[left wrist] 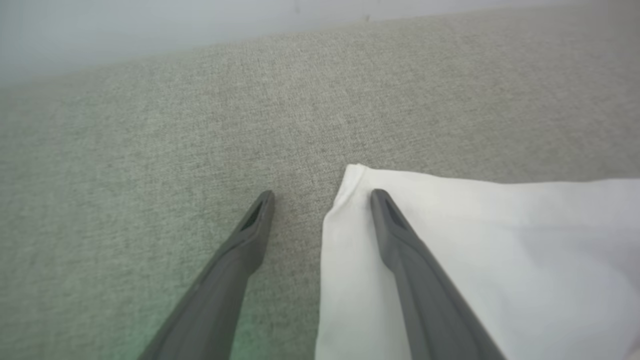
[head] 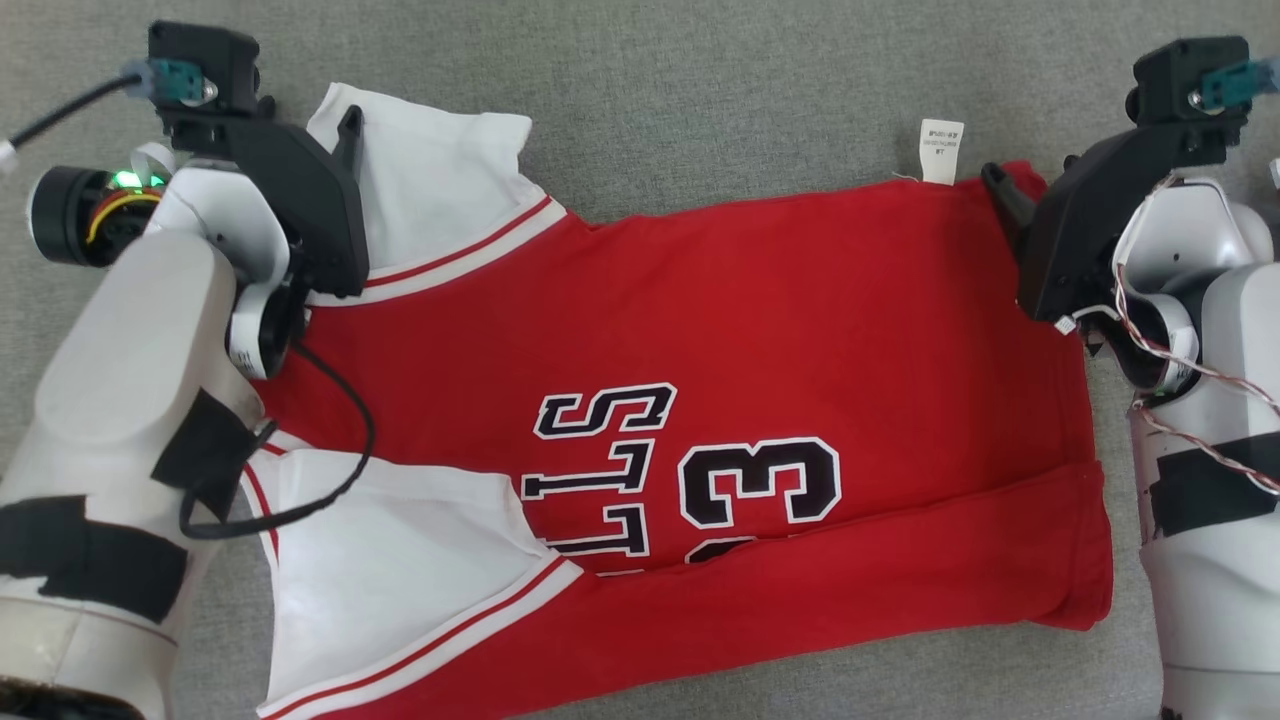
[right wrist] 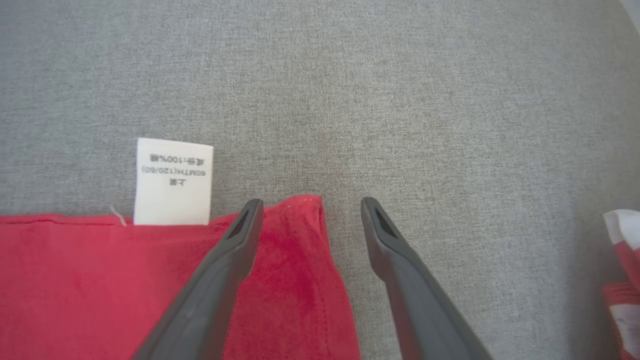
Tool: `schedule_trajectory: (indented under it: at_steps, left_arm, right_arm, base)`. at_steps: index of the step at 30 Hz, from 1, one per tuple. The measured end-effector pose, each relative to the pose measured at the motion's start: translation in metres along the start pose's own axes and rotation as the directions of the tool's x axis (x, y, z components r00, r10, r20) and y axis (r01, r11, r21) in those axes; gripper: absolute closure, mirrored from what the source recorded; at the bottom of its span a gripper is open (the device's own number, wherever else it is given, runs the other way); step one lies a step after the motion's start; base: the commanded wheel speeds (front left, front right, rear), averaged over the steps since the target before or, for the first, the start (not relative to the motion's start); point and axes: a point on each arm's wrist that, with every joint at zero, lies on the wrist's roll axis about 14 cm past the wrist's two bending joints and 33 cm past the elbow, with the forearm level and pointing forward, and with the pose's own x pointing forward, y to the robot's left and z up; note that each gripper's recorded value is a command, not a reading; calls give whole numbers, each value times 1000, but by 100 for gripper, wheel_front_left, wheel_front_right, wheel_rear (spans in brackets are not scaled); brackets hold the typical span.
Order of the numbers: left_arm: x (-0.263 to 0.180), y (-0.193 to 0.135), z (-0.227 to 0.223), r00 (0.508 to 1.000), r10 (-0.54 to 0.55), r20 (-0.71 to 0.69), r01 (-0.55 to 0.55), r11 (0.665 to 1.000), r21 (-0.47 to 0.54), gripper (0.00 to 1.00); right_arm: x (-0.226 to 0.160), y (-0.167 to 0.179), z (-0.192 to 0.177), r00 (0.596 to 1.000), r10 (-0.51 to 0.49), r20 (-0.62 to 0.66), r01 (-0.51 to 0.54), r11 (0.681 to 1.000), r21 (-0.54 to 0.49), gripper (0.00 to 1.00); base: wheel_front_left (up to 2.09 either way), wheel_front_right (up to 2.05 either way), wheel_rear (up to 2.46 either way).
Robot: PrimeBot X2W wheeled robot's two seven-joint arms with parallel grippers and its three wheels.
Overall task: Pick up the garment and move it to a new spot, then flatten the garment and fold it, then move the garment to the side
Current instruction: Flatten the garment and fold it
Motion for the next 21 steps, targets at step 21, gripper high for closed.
schedule_trajectory:
  at_steps: [21]
  left_arm:
    - [8, -3, -2, 995, -34, -98, 34, 999, 3, 0]
  right_arm:
    - [14, -15, -11, 988, -59, -142, 32, 982, -184, 0]
  base:
    - [0, 0, 0]
